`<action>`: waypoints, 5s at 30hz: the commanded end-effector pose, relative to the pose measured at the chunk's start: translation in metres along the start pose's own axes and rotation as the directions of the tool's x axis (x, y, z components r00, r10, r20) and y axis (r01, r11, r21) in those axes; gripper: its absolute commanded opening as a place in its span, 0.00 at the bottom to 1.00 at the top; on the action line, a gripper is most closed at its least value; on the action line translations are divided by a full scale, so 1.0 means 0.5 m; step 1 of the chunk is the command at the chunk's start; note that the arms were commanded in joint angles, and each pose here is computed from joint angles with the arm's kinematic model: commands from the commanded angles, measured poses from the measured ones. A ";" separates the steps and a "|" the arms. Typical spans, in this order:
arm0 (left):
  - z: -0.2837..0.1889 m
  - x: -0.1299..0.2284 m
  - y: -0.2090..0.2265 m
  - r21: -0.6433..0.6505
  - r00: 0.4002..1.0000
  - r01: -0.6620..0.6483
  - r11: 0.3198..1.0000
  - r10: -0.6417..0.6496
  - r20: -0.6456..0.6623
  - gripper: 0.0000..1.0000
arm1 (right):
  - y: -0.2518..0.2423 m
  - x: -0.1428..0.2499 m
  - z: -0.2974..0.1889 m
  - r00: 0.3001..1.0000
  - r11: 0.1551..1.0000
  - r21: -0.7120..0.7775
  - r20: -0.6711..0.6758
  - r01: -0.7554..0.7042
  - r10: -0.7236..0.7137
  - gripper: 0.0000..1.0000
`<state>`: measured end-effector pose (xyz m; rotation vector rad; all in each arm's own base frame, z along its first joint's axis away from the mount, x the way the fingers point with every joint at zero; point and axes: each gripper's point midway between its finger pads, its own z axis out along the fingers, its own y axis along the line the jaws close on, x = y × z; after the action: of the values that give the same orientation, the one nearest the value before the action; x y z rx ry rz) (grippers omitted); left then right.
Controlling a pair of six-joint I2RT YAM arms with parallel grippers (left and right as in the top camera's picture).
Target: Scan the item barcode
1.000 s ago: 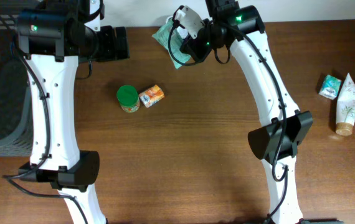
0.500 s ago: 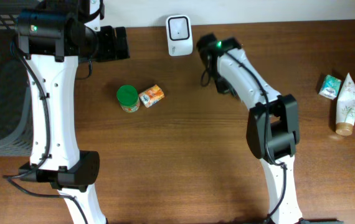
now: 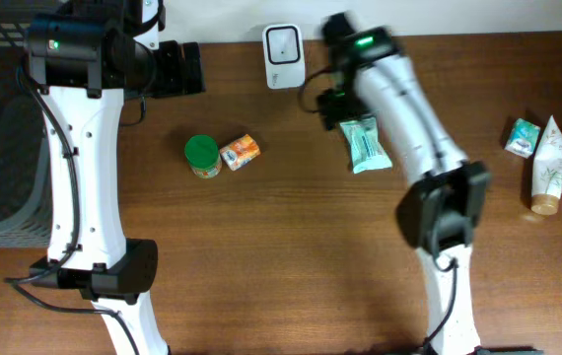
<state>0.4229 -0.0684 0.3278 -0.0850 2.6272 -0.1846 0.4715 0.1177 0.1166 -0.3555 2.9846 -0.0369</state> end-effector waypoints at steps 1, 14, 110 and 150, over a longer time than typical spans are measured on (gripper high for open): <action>-0.019 -0.005 0.005 0.001 1.000 -0.010 1.000 0.009 0.025 0.99 | -0.011 0.028 0.010 0.998 0.919 -0.391 -0.001 0.054 -0.059 0.85; -0.019 -0.005 0.005 0.002 1.000 -0.010 1.000 0.009 0.025 0.99 | -0.011 0.053 0.175 0.996 0.771 -0.635 0.027 -0.044 0.079 0.13; -0.018 -0.002 -0.006 0.008 1.000 -0.021 1.000 0.021 0.023 0.99 | 0.258 0.128 0.088 0.953 0.990 -0.089 -0.293 -0.110 0.079 0.88; -0.018 -0.002 -0.006 0.008 1.000 -0.021 1.000 0.021 0.023 0.99 | 0.130 0.071 0.213 0.922 0.911 -0.257 -0.304 -0.322 0.240 0.46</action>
<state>0.4227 -0.0692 0.3278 -0.0830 2.6274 -0.1854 0.4389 0.1727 0.0087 0.1053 3.2687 0.4982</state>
